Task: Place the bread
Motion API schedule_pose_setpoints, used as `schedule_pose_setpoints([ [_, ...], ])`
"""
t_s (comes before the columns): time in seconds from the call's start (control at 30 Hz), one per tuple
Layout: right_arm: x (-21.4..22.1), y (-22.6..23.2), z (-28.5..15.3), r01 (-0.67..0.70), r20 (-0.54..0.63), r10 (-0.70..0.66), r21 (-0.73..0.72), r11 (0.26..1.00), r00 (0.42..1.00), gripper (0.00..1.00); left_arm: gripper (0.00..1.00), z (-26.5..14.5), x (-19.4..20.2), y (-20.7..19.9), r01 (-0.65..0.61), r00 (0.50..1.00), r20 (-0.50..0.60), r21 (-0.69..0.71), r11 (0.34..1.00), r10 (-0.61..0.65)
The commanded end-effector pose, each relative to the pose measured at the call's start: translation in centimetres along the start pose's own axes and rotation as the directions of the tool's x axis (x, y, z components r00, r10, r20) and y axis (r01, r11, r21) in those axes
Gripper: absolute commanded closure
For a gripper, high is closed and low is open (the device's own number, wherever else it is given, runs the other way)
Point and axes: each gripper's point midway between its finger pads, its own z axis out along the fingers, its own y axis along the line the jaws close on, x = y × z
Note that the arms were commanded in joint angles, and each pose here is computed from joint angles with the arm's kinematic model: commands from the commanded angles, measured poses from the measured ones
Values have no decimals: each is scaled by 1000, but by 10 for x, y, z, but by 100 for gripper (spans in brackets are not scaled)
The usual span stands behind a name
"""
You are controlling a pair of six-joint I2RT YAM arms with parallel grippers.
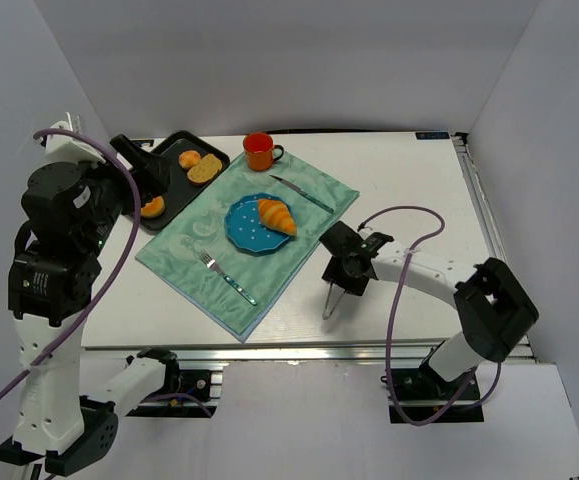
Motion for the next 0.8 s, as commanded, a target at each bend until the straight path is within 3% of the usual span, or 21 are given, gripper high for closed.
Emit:
schedule_pose_setpoints([
  [0.0, 13, 16, 6, -36, -72, 32, -51, 998, 997, 39, 4, -10, -5, -4, -26, 1000, 11, 27, 999, 25],
  [0.17, 24, 24, 6, -7, -128, -2, -73, 997, 992, 30, 4, -6, -3, -3, -29, 1000, 13, 24, 999, 29],
  [0.37, 10, 26, -28, 33, -77, -40, -85, 996, 996, 17, 4, 0, -7, -2, -36, 999, 38, 18, 999, 35],
  [0.47, -5, 24, -64, 61, -16, -64, -139, 988, 998, 11, 4, 2, -14, -3, -35, 998, 59, 8, 999, 34],
  [0.63, -30, -10, -127, 121, 133, -99, -174, 977, 986, 11, 4, 3, -21, 8, -30, 995, 97, -53, 998, 35],
  [0.77, -43, -45, -175, 93, 236, -33, -250, 964, 971, 11, 4, 9, -15, 15, -19, 996, 89, -83, 996, 26],
])
